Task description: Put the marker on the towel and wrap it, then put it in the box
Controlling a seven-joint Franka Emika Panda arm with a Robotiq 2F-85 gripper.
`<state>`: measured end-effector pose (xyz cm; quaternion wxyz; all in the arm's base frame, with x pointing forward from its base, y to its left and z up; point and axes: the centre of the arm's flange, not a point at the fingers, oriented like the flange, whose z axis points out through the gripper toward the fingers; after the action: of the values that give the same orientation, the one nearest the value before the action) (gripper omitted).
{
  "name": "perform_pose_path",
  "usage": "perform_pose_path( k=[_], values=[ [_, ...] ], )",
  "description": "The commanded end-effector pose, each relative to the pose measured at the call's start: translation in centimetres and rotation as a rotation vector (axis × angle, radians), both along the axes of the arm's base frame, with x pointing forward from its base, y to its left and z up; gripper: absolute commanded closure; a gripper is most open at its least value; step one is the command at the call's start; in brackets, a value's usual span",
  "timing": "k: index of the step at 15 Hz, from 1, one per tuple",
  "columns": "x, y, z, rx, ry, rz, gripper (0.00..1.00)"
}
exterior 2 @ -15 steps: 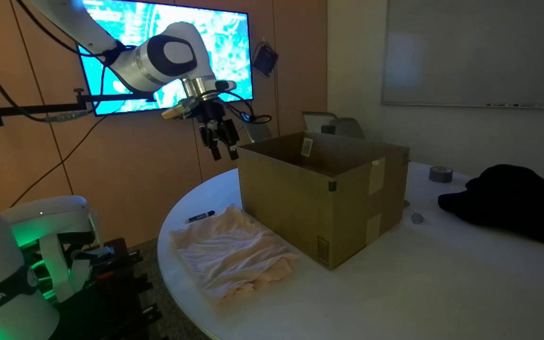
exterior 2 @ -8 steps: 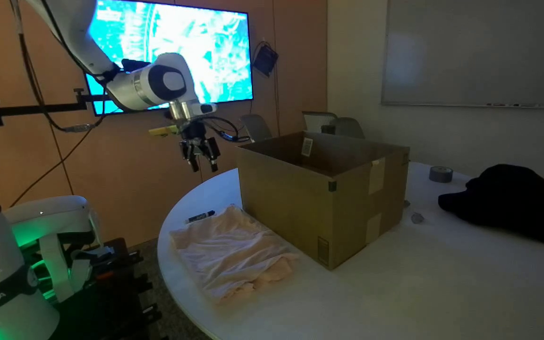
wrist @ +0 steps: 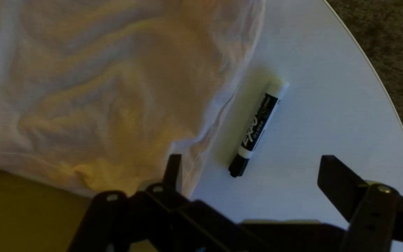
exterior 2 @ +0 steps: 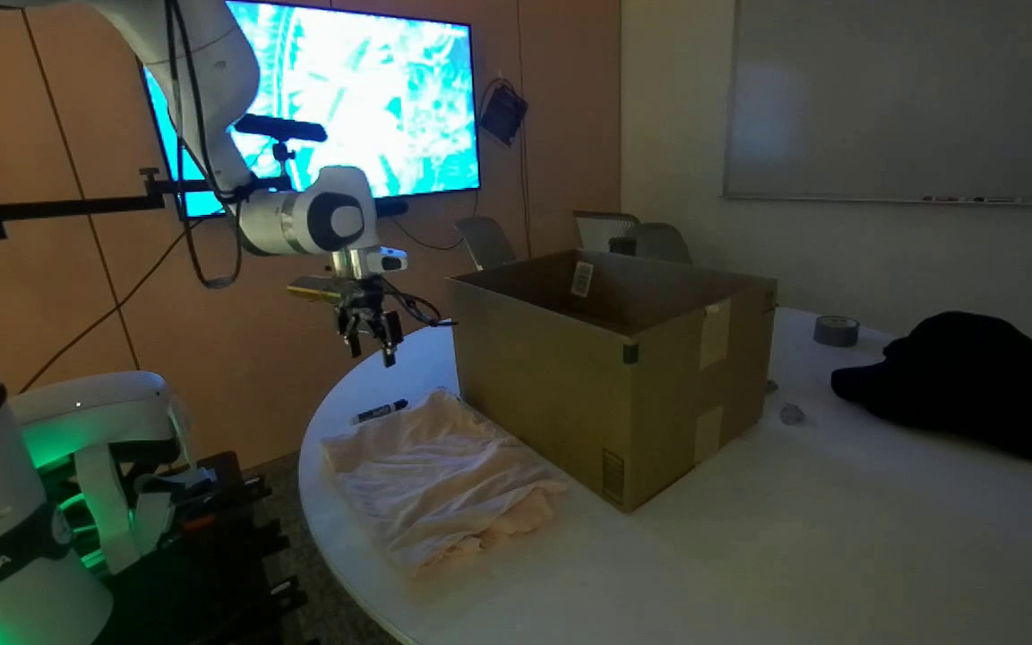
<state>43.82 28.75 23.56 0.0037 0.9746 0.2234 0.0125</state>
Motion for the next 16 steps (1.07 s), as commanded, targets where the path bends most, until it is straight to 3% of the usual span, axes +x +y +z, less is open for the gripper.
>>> perform_pose_path(
  k=[1,7,16],
  values=[
    [1.6,3.4,-3.4,0.055,0.027,-0.040,0.00],
    [1.6,5.2,-9.1,0.035,0.028,-0.081,0.00],
    [2.5,4.4,-13.8,0.029,-0.009,-0.075,0.00]
  ],
)
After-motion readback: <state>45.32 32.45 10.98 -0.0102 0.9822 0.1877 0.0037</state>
